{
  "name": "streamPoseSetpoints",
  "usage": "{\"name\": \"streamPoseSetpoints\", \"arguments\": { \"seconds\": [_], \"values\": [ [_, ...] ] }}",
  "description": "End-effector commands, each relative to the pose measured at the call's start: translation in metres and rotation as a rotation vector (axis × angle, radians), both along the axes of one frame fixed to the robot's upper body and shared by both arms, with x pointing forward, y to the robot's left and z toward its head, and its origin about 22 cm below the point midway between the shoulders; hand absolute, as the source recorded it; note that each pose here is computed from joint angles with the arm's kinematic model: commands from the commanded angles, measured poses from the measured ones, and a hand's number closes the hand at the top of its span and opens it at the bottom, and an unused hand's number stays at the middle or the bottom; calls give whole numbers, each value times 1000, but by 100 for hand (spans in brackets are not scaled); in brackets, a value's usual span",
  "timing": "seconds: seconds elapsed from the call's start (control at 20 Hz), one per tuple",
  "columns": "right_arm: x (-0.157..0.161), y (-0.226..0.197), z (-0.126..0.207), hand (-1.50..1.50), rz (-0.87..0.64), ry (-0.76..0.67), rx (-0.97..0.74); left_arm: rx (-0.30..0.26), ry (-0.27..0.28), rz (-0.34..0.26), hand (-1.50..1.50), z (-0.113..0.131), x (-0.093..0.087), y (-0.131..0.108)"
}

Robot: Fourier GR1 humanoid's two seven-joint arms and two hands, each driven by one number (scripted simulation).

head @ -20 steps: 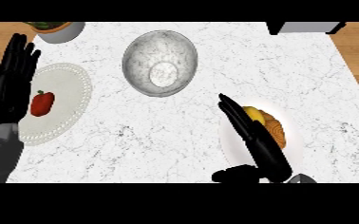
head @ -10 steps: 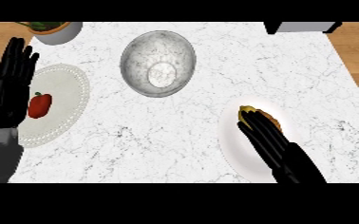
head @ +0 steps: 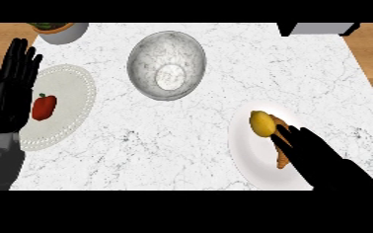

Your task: Pick the croissant from the plate and place it in the bowl

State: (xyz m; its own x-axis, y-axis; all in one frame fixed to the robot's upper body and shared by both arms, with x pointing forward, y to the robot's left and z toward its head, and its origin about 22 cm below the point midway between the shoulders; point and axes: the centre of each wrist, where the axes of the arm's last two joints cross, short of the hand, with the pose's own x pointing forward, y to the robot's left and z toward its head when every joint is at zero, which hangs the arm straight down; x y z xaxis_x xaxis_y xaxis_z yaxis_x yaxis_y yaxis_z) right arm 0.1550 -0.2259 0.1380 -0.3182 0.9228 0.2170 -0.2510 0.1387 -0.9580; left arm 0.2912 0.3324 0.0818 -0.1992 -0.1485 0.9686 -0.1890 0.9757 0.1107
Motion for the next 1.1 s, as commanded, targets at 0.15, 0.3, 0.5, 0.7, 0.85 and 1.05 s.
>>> {"name": "streamPoseSetpoints", "arguments": {
  "seconds": [0.15,0.3,0.5,0.7,0.85,1.05],
  "values": [
    [-8,11,19,-150,-33,163,-241,2,6,-13,0,6,-6,5],
    [-5,10,32,-150,-43,191,-229,8,-7,-3,0,16,0,4],
    [6,27,13,-150,-63,196,-238,9,-13,-2,0,-12,1,0],
    [22,-6,1,-150,-66,230,-252,2,-5,-13,0,1,-8,0],
    [26,14,-13,-150,-83,227,-254,-15,0,-10,0,-5,6,-3],
    [48,-15,-29,-150,-97,253,-238,6,-8,-3,0,9,6,-4]
  ]
}}
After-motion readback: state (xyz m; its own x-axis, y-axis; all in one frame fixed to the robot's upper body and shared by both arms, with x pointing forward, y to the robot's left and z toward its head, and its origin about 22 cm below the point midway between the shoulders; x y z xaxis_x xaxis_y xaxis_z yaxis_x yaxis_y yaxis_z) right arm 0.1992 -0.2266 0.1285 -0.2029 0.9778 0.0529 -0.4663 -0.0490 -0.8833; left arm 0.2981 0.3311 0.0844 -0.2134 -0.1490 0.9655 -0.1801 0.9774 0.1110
